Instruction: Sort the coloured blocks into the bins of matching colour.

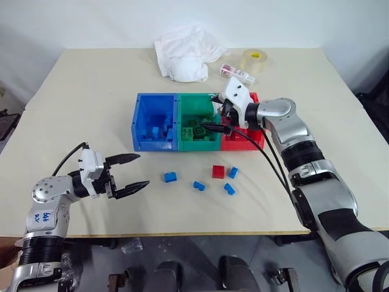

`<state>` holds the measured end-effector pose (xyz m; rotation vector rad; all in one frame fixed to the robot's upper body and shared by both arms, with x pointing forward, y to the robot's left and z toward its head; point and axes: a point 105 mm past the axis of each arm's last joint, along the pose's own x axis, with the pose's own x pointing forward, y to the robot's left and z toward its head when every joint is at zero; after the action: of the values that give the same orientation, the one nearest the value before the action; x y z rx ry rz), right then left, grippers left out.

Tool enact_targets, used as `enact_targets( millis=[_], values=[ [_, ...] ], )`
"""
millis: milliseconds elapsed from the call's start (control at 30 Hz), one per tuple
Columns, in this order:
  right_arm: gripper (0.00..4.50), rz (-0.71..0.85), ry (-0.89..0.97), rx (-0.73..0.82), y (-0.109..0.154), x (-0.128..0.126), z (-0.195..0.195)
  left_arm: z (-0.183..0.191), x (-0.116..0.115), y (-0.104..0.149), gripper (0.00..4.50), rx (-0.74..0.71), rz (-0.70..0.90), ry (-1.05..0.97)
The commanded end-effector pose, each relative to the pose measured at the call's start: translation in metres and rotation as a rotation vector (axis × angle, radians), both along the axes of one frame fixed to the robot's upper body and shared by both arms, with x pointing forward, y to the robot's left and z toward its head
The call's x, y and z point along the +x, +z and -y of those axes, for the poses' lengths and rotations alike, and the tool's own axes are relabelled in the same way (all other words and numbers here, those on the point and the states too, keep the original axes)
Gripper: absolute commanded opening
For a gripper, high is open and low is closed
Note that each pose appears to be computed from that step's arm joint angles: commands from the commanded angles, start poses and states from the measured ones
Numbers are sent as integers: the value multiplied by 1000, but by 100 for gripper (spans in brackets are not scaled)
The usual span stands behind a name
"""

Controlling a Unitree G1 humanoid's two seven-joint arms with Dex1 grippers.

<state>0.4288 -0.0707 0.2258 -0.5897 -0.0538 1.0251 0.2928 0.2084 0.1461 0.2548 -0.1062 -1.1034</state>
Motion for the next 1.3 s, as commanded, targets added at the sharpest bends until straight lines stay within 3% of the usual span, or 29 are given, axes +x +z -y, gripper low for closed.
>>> enact_targets(
  millis=[33,300,533,633,867,1067,1300],
  values=[
    [448,72,69,26,21,-16,17,-3,-1,4,450,-2,30,7],
    [448,-62,172,-33,-5,-87,85,-6,2,-3,450,19,9,-5],
    [448,-271,-19,-162,-49,-136,165,-7,2,-5,450,29,7,-17],
    [448,-304,-86,-178,-55,-146,183,-9,2,-5,450,29,6,-23],
    [448,-306,-39,-176,-58,-147,156,-10,1,-2,450,29,8,-51],
    [448,-364,81,-187,-77,-149,100,-10,-11,-4,450,0,-8,-127],
    [448,-390,159,-196,-101,-144,61,-8,-15,-6,450,-12,2,-112]
  ],
)
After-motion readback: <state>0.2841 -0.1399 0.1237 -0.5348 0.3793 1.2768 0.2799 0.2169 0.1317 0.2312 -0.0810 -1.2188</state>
